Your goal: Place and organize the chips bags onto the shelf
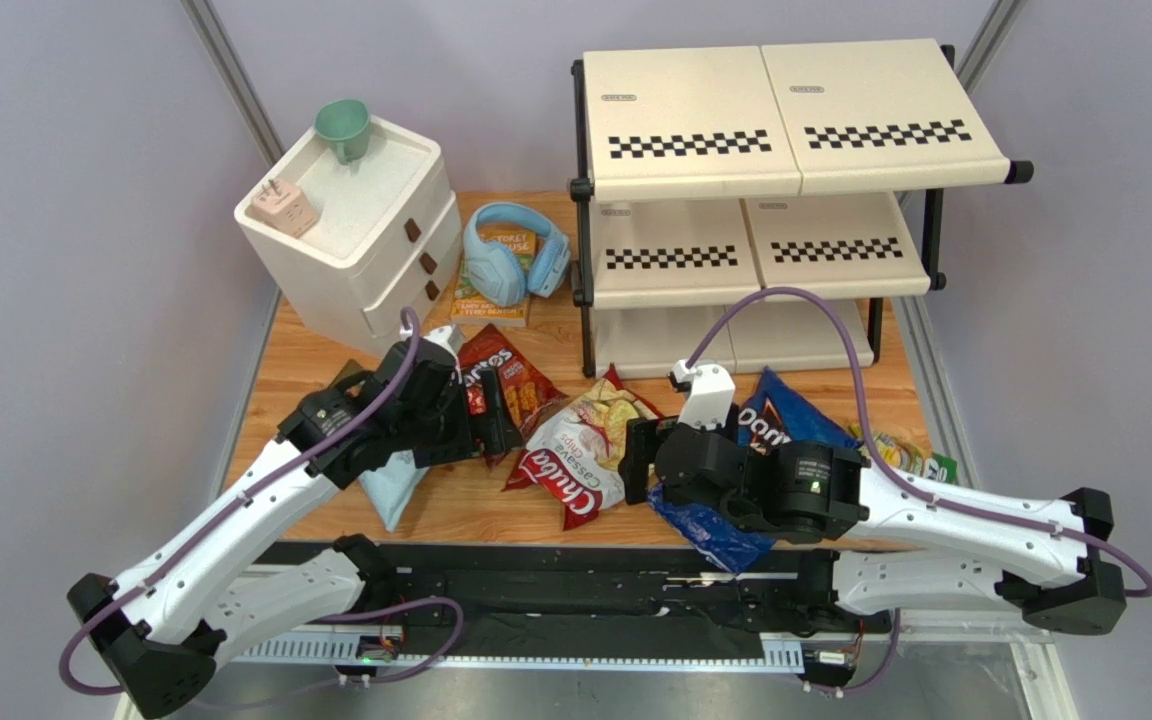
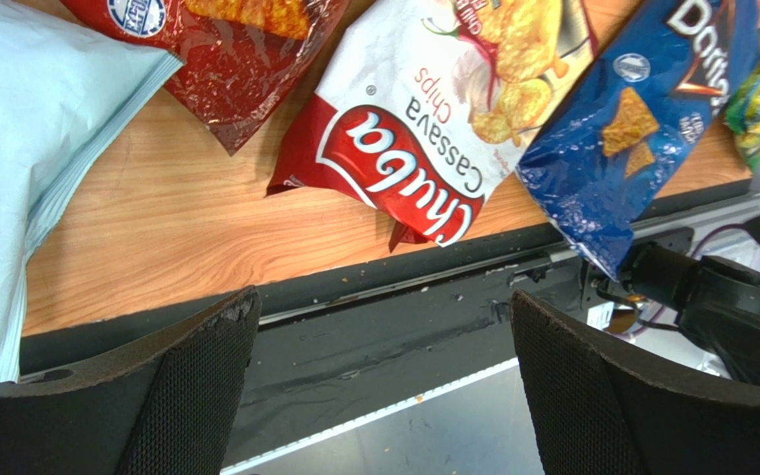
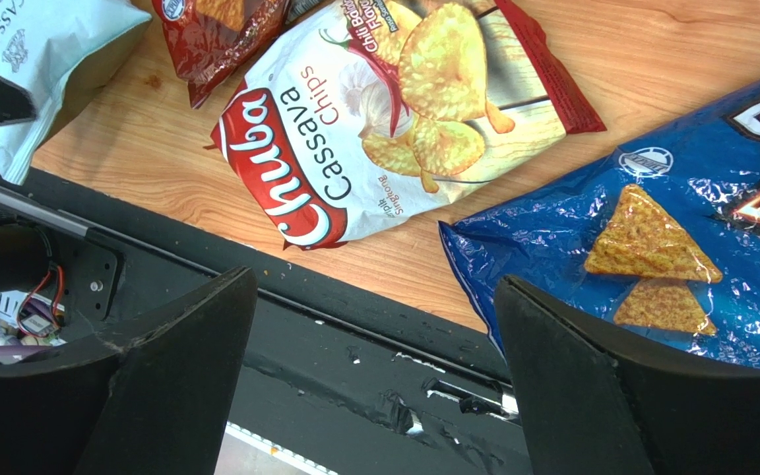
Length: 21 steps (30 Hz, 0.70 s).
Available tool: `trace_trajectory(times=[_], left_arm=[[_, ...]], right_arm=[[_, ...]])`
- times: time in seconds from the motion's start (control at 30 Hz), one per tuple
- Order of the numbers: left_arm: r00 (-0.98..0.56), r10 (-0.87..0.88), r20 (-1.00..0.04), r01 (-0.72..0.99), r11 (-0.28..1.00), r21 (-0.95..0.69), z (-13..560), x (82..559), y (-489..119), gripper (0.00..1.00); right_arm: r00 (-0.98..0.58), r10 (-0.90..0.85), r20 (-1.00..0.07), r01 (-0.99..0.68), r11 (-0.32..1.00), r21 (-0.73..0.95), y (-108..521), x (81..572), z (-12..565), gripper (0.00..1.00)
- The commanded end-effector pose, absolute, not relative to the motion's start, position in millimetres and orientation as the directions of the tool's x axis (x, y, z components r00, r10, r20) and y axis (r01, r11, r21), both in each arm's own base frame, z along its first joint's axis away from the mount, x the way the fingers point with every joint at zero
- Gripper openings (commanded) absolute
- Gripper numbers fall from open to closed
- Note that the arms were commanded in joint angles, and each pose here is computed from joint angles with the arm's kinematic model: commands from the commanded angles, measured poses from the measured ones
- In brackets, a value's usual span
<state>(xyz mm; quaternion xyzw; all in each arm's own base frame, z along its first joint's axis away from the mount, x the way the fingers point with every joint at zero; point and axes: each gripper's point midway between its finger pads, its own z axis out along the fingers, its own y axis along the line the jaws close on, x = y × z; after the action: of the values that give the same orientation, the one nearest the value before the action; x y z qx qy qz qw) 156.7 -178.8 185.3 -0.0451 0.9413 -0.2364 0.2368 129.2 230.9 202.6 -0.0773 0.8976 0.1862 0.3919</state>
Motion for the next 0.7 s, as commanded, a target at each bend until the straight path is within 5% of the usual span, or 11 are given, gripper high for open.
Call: trace_trajectory(times=[0.0, 0.2, 0.33, 0.67], left_arm=[[-0.850, -0.228, -0.475, 0.050, 0.863, -0.503, 200, 160, -177, 0.99], [-0.845, -0.216, -0.489, 0.089, 0.845, -0.527, 203, 158, -181, 1.00], [-0.845, -0.235, -0.481, 0.044, 0.865, -0.501, 199, 159, -171, 0.99], [-0.885, -0.179, -0.430, 0.082, 0.849, -0.522, 190, 164, -193, 0.98]], right_arm=[[-0.670, 0.039, -0.741, -0.297, 0.901, 0.316, 246, 135, 218, 0.95], [-0.688, 0.071, -0.722, -0.235, 0.920, 0.314, 231, 154, 213, 0.94], [-0.661, 0.251, -0.707, -0.064, 0.920, 0.387, 181, 189, 228, 0.93], [-0.611, 0.423, -0.670, 0.223, 0.903, 0.367, 74, 180, 218, 0.93]])
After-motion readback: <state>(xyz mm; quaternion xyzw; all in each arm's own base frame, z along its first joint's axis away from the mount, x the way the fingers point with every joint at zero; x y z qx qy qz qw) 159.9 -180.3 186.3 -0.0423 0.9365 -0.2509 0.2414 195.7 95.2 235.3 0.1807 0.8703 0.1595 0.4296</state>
